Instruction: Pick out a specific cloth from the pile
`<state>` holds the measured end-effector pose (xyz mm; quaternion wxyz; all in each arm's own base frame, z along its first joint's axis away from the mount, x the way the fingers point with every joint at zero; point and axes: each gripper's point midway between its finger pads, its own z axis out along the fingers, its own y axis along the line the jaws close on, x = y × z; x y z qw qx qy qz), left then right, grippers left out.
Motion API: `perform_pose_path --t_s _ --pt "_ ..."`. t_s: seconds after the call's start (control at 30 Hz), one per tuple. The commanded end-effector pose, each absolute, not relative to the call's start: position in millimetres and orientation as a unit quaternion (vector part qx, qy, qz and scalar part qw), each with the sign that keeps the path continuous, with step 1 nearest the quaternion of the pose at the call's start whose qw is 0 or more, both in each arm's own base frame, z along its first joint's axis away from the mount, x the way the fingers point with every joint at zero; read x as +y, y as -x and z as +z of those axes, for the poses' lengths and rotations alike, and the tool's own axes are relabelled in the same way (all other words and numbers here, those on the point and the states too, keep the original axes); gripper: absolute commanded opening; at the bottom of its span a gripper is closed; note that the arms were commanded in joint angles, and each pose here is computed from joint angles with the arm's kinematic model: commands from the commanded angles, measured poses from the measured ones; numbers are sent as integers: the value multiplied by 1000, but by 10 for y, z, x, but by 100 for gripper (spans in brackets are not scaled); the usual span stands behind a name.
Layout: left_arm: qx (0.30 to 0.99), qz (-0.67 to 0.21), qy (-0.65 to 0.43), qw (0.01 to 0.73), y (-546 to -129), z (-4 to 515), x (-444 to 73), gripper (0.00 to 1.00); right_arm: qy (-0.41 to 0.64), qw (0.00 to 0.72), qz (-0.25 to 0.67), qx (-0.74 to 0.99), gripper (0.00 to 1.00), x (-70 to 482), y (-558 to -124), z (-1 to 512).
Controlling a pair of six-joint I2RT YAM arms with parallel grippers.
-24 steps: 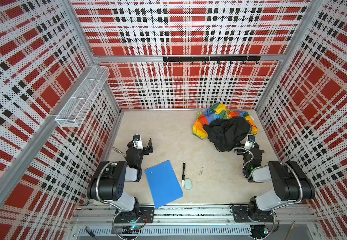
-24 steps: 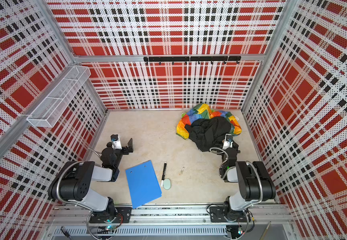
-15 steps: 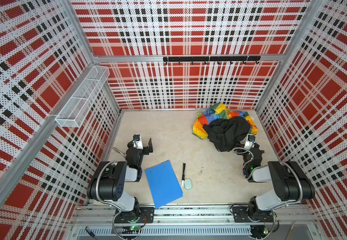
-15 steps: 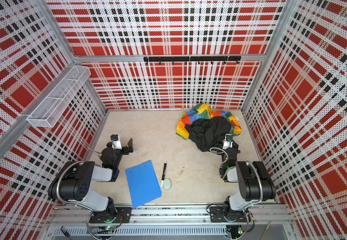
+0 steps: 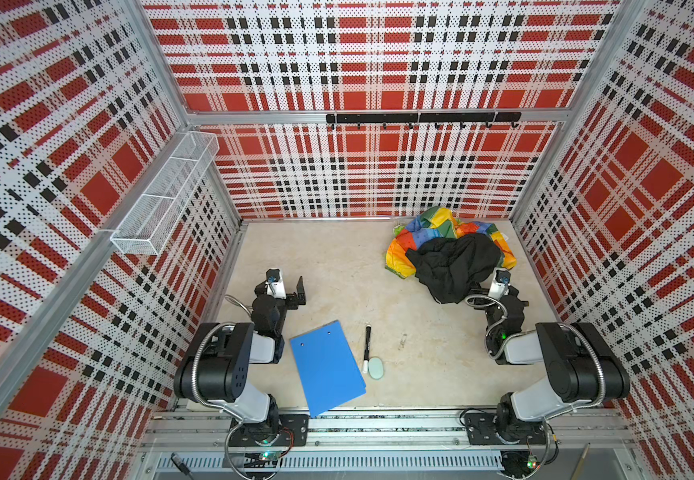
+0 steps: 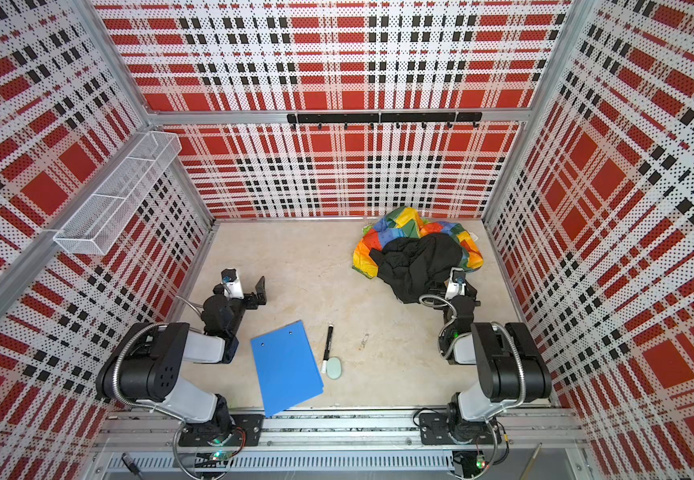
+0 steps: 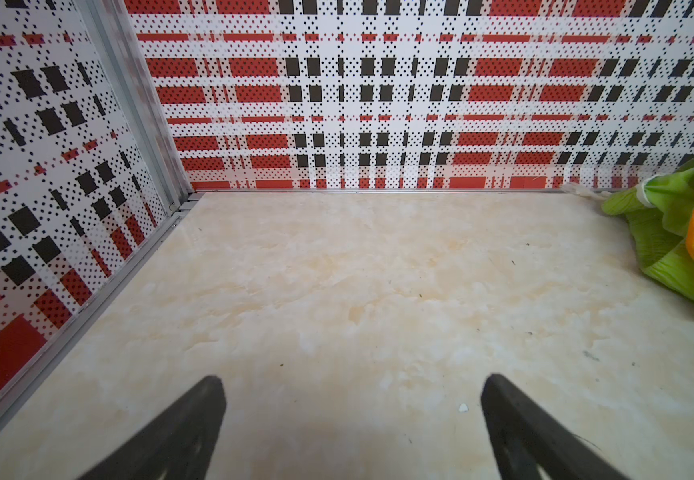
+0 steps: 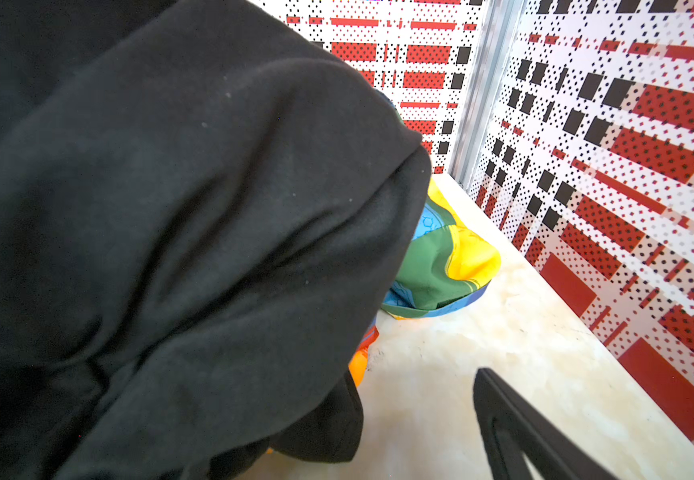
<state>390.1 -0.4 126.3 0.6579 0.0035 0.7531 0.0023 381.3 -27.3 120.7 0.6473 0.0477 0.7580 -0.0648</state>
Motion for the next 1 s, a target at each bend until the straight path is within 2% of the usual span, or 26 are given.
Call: perform_pose_path --t_s 0.0,0.97 --pt "746 5 -4 666 -3939 1330 1 99 -50 674 -63 734 100 -262 -3851 1385" --pt "747 -8 -3 665 -3949 1330 24 99 -50 675 -63 733 100 -262 -3848 1391"
